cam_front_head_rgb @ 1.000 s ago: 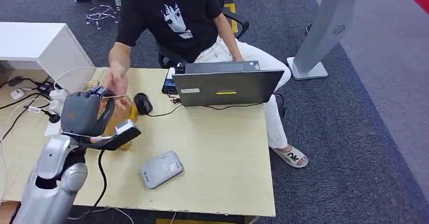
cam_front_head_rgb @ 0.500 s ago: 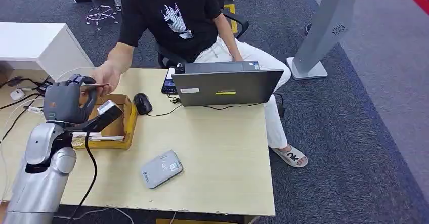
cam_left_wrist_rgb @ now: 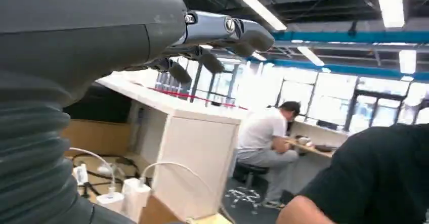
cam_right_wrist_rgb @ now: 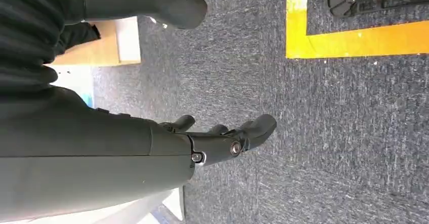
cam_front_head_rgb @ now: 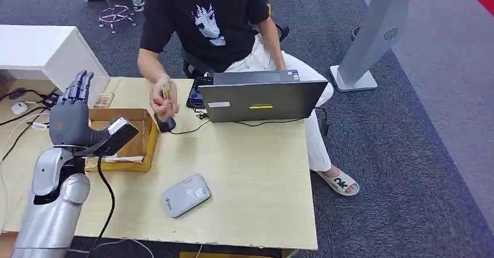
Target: Pass the card to the sensor for recognition and then transmit it.
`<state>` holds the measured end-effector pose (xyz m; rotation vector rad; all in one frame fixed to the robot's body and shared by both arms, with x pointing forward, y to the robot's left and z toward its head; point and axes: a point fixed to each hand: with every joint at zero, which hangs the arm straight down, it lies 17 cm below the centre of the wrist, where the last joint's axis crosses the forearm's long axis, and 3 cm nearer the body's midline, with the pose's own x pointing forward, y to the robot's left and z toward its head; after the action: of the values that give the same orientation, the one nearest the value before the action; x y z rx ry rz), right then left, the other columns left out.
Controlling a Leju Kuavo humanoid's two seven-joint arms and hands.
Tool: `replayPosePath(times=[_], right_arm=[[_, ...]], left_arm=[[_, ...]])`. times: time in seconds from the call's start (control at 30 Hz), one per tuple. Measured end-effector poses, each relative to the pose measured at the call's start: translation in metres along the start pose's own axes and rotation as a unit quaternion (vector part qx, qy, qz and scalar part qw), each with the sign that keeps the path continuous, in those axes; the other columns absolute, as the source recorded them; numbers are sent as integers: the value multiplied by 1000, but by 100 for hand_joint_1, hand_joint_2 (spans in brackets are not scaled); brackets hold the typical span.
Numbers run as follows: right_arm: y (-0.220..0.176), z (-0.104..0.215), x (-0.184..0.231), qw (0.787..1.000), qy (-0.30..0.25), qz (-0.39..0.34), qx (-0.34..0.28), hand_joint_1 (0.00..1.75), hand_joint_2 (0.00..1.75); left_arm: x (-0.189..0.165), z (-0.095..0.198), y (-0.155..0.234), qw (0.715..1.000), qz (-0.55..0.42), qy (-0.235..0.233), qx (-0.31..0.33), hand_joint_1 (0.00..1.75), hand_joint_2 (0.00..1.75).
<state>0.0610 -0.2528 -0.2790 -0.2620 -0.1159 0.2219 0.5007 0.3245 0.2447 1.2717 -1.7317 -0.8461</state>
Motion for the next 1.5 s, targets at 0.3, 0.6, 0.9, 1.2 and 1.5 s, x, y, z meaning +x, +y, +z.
replayPosePath(times=[0.3,0.6,0.9,1.2,1.5], right_arm=[[0,0,-2,1000,4,-17,0,0,175],[-2,-1,-5,998,13,-53,-4,0,175],[0,0,-7,997,21,-72,-3,0,175],[2,1,-7,997,23,-77,-1,0,175],[3,1,-7,996,24,-81,0,0,175]], left_arm=[[24,13,-5,998,22,-24,-51,0,175],[42,42,-2,990,-15,-77,-115,0,175],[24,59,4,983,-61,-86,-147,0,175],[17,65,10,980,-84,-96,-154,0,175],[17,65,11,980,-85,-97,-153,0,175]])
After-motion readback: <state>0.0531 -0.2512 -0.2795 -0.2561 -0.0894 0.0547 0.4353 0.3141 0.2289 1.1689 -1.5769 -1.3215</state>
